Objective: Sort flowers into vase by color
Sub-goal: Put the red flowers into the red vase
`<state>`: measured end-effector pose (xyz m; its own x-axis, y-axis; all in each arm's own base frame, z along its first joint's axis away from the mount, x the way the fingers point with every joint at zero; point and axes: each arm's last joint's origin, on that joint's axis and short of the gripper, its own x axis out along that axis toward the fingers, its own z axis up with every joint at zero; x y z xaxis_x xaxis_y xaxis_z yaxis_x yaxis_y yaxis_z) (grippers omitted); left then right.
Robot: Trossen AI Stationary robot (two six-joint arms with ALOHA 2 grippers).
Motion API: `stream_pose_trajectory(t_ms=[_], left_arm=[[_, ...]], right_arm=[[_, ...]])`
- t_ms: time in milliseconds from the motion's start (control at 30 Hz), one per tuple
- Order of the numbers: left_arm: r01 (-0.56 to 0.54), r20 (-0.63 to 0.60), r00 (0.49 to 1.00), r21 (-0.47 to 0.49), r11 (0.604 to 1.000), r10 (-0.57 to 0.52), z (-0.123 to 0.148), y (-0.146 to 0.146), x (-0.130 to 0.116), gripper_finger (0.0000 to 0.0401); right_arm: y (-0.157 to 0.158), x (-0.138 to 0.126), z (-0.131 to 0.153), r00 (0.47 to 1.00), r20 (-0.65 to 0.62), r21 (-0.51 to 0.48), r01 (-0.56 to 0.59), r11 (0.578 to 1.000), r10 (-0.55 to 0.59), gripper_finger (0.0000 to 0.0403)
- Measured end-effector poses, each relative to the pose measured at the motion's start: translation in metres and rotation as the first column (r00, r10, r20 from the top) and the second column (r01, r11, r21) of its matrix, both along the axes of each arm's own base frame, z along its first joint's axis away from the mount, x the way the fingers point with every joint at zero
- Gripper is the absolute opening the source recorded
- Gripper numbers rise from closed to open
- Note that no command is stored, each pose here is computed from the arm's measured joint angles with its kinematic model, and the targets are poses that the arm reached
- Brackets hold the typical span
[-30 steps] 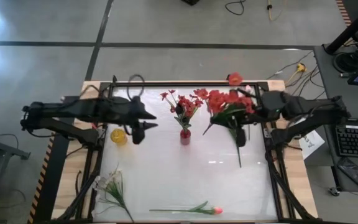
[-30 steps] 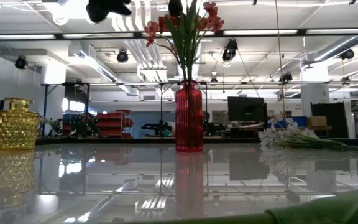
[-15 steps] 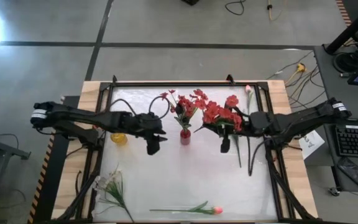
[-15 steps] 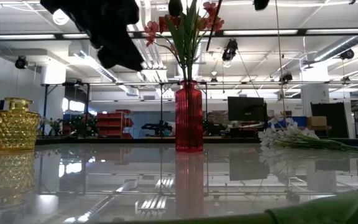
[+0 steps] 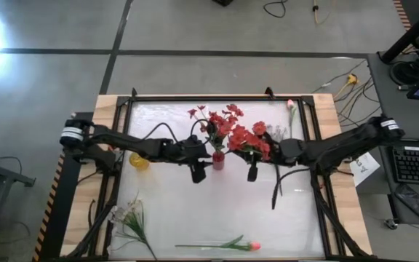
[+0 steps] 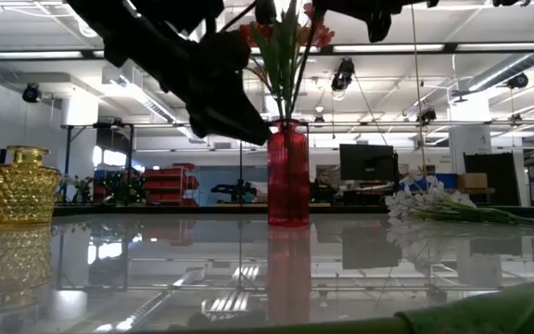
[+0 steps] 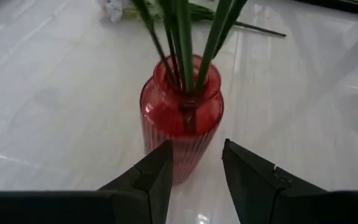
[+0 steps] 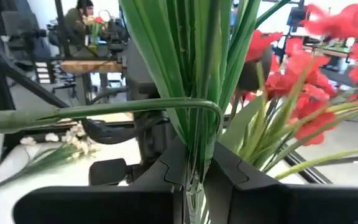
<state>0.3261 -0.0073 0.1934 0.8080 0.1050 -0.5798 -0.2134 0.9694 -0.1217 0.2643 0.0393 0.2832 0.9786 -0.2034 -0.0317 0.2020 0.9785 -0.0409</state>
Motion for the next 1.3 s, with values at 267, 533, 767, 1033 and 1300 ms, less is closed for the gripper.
stream_pose_trajectory(t_ms=[267, 533, 767, 1033, 1300], left_arm=[[-0.004, -0.004, 1.0, -0.006, 1.0, 0.004, -0.001, 0.0, 0.005, 0.0127], [-0.035, 0.024, 0.999, 0.023, 0.999, 0.035, 0.006, 0.002, 0.004, 0.0127], [-0.037, 0.067, 0.997, 0.02, 0.999, 0.036, 0.01, 0.002, 0.006, 0.0127], [-0.038, 0.07, 0.997, 0.02, 0.999, 0.036, 0.01, 0.002, 0.006, 0.0127], [-0.038, 0.07, 0.997, 0.021, 0.999, 0.037, 0.01, 0.002, 0.006, 0.0127]], right_arm=[[0.0, 0.008, -0.006, 0.999, -0.03, -0.027, 0.031, 0.999, -0.031, 0.0024], [0.0, 0.012, -0.014, 0.997, -0.062, 0.001, 0.035, 0.999, -0.035, 0.0024], [0.001, 0.019, -0.025, 0.994, -0.099, -0.006, 0.037, 0.999, -0.038, 0.0024], [0.002, 0.031, -0.05, 0.979, -0.179, 0.015, 0.106, 0.994, -0.101, 0.0024], [0.003, 0.042, -0.078, 0.959, -0.255, 0.053, 0.143, 0.988, -0.125, 0.0025]])
